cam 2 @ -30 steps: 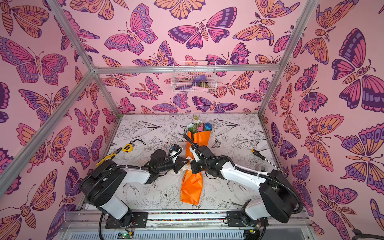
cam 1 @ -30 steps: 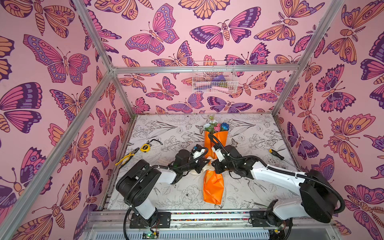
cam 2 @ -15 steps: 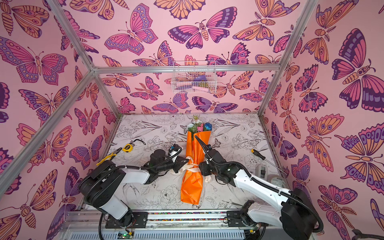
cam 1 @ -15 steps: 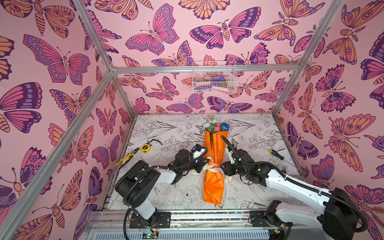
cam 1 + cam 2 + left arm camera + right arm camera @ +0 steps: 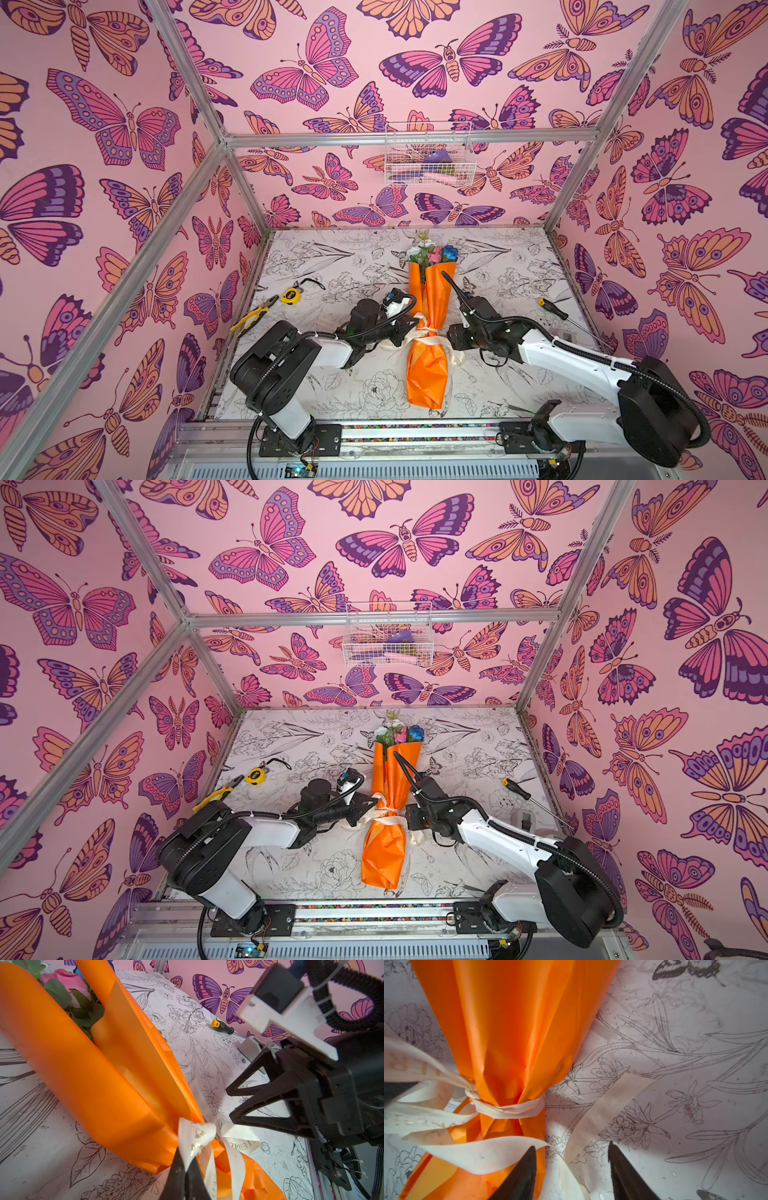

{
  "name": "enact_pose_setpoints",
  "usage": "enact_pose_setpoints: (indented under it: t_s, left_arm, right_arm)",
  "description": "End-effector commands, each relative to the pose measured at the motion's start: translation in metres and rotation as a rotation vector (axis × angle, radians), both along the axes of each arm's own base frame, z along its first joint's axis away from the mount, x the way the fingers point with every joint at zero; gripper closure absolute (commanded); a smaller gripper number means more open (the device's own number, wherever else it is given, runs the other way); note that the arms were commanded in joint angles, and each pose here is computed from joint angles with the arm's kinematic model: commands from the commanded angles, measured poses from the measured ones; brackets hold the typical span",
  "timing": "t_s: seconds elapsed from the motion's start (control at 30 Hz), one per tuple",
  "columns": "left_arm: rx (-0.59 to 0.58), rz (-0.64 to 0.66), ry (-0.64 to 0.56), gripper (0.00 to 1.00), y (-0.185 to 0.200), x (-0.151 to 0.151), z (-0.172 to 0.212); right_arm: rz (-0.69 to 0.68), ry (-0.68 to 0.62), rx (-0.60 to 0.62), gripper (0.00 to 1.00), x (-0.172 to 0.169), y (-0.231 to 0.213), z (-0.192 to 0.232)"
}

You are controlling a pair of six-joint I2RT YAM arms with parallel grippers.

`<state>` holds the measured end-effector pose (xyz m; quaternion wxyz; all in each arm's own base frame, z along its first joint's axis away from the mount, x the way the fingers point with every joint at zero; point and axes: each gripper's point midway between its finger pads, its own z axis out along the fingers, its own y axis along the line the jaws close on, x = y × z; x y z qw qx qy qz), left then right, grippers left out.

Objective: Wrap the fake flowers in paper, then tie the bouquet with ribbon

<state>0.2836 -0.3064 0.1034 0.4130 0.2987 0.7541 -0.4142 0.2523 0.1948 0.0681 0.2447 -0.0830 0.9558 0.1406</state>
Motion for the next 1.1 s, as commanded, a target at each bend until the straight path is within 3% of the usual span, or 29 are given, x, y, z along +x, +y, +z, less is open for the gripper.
enact_pose_setpoints:
  t_s: [0.0,0.27,0.37,0.43,0.67,0.87,1.07]
  left_arm:
    - [0.003,-0.002,-0.014,1.0,0.001,-0.003,0.004]
    - [0.008,-0.008,-0.008,1.0,0.0,-0.003,0.003]
    - [0.008,-0.009,-0.007,1.0,0.0,-0.002,0.003]
    - [0.007,-0.01,-0.008,1.0,-0.001,-0.002,0.003]
    - [0.007,-0.014,-0.003,1.0,-0.001,-0.003,0.002]
    - [0.005,-0.027,-0.008,1.0,-0.002,-0.005,0.004]
    - [0.0,-0.043,-0.019,1.0,-0.003,-0.007,0.008]
  right_arm:
    - [0.044,0.054,0.023,0.45,-0.007,0.007,-0.015]
    - [0.07,0.083,0.015,0.5,-0.005,0.01,-0.028]
    - [0.089,0.082,0.035,0.57,-0.006,0.014,-0.027]
    - [0.102,0.077,0.055,0.63,-0.006,0.018,-0.025]
    - [0.149,0.035,0.117,1.0,-0.005,0.029,-0.006]
    - [0.168,-0.026,0.136,1.0,-0.004,0.028,0.02]
    - [0.25,-0.101,0.252,1.0,-0.007,0.046,0.055]
